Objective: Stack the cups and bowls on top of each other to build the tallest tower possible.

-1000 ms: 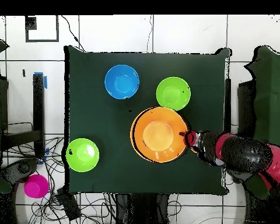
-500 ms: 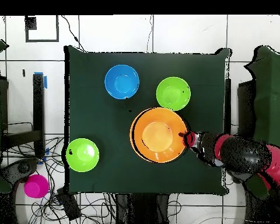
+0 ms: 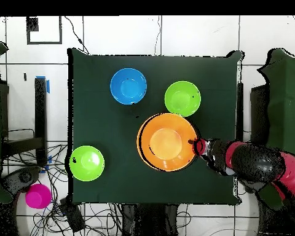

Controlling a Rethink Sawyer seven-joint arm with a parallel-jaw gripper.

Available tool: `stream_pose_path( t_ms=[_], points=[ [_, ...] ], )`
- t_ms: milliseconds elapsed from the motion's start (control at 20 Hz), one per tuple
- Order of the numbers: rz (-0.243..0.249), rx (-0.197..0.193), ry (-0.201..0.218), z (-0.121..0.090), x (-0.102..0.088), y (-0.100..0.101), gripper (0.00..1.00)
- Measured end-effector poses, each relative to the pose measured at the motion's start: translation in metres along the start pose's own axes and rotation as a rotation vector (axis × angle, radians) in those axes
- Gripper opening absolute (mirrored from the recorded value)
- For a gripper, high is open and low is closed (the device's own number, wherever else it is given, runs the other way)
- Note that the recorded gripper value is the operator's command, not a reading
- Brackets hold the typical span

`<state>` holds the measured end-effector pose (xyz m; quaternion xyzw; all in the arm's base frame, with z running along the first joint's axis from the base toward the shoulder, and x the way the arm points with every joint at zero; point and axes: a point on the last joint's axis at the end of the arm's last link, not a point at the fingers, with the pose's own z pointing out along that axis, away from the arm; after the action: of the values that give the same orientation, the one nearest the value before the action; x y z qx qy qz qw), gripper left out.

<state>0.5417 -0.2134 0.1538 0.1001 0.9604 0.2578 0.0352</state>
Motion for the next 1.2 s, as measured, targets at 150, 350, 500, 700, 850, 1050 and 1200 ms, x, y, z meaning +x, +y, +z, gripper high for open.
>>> stream_pose_path(
  t_ms=[150,350,500,700,850,1050,1200],
  points=[
    [-0.003,0.004,-0.004,0.000,-0.003,0.000,0.00],
    [-0.004,0.008,-0.011,-0.001,-0.006,-0.001,0.00],
    [-0.007,0.015,-0.019,-0.002,-0.008,-0.003,0.00],
    [-0.017,0.030,-0.035,-0.003,-0.011,-0.006,0.00],
    [-0.023,0.039,-0.043,-0.003,-0.013,-0.008,0.00],
    [-0.024,0.043,-0.050,-0.004,-0.016,-0.010,0.00],
    [-0.023,0.040,-0.050,-0.003,-0.016,-0.011,0.00]
  ],
)
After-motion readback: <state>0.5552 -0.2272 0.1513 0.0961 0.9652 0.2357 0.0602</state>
